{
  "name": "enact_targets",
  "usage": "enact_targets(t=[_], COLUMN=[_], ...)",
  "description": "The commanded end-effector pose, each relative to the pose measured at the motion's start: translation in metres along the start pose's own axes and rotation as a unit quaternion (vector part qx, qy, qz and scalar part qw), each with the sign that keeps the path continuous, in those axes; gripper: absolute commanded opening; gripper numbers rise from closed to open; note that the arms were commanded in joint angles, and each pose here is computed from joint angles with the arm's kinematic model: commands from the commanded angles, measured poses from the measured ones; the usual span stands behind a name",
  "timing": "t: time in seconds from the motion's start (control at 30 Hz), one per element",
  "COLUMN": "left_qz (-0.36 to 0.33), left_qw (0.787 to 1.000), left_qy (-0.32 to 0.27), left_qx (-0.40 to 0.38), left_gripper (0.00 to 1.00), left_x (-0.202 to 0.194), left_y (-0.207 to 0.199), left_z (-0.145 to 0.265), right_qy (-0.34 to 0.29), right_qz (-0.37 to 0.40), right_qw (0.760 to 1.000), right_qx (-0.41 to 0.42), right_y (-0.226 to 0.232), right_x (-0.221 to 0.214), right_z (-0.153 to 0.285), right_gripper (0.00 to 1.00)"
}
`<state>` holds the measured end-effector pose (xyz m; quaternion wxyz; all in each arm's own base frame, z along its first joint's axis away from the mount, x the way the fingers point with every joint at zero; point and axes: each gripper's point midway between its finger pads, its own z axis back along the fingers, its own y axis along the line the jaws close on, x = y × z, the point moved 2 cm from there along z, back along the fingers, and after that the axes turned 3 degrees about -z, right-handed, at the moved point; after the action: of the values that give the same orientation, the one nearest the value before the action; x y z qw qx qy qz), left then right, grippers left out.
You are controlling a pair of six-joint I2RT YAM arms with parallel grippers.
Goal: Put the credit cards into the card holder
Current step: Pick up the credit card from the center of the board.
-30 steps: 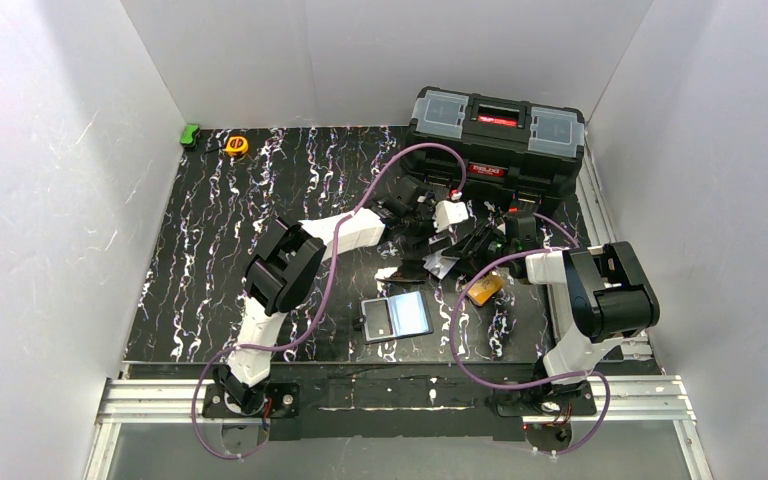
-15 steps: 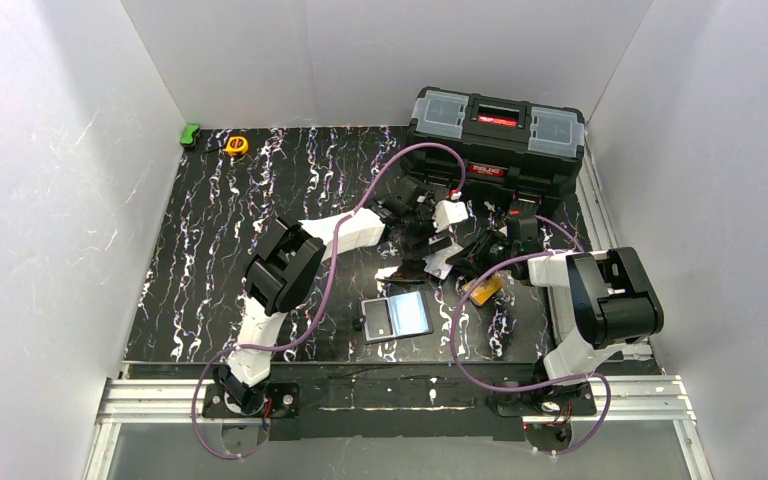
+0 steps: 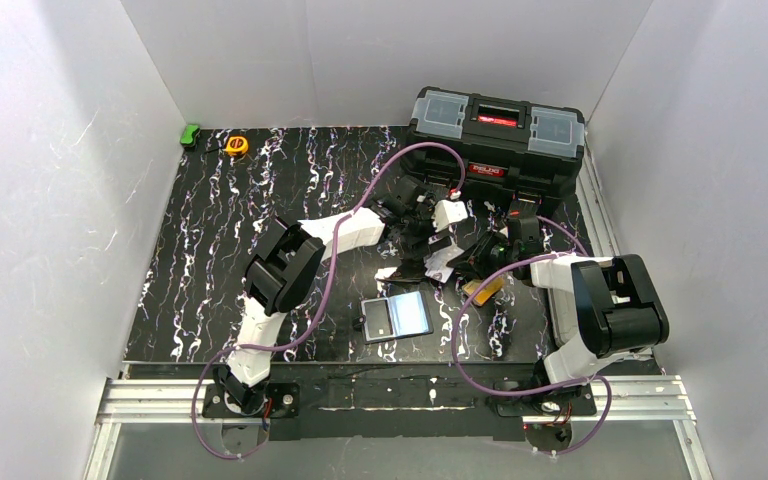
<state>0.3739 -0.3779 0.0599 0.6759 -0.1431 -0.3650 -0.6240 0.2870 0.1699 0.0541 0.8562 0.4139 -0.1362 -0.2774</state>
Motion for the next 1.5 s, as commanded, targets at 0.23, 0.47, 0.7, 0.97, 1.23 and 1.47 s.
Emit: enact_targets(t=[0.23, 0.47, 0.7, 0.97, 1.23, 1.47], left_qz=[-0.013, -0.113, -0.19, -0.21, -0.248, -0.294], left_qw=[0.998, 0.978, 0.964, 0.961, 0.949, 0.936], left_qy=[-0.061, -0.151, -0.179, -0.177, -0.193, -0.191], left_qx=[-0.033, -0.089, -0.04, -0.025, 0.009, -0.008], left_gripper=[0.92, 0.97, 0.95, 0.92, 0.77, 0.69], left_x=[0.028, 0.034, 0.043, 0.04, 0.035, 0.024], left_y=[0.016, -0.038, -0.07, -0.077, -0.08, -0.095], left_z=[0.076, 0.118, 0.09, 0.066, 0.055, 0.048], right_qy=[-0.001, -0.004, -0.011, -0.009, -0.005, -0.005], right_qz=[0.015, 0.009, 0.007, 0.007, 0.002, 0.001], right_qw=[1.0, 1.0, 1.0, 1.0, 0.999, 0.999], right_qx=[0.009, 0.02, 0.024, 0.027, 0.035, 0.04], right_y=[0.018, 0.027, 0.032, 0.035, 0.039, 0.043], right_x=[0.009, 0.013, 0.015, 0.015, 0.014, 0.015], right_z=[0.001, 0.001, 0.003, 0.005, 0.005, 0.007], right_gripper=[0.15, 0.14, 0.14, 0.14, 0.14, 0.14])
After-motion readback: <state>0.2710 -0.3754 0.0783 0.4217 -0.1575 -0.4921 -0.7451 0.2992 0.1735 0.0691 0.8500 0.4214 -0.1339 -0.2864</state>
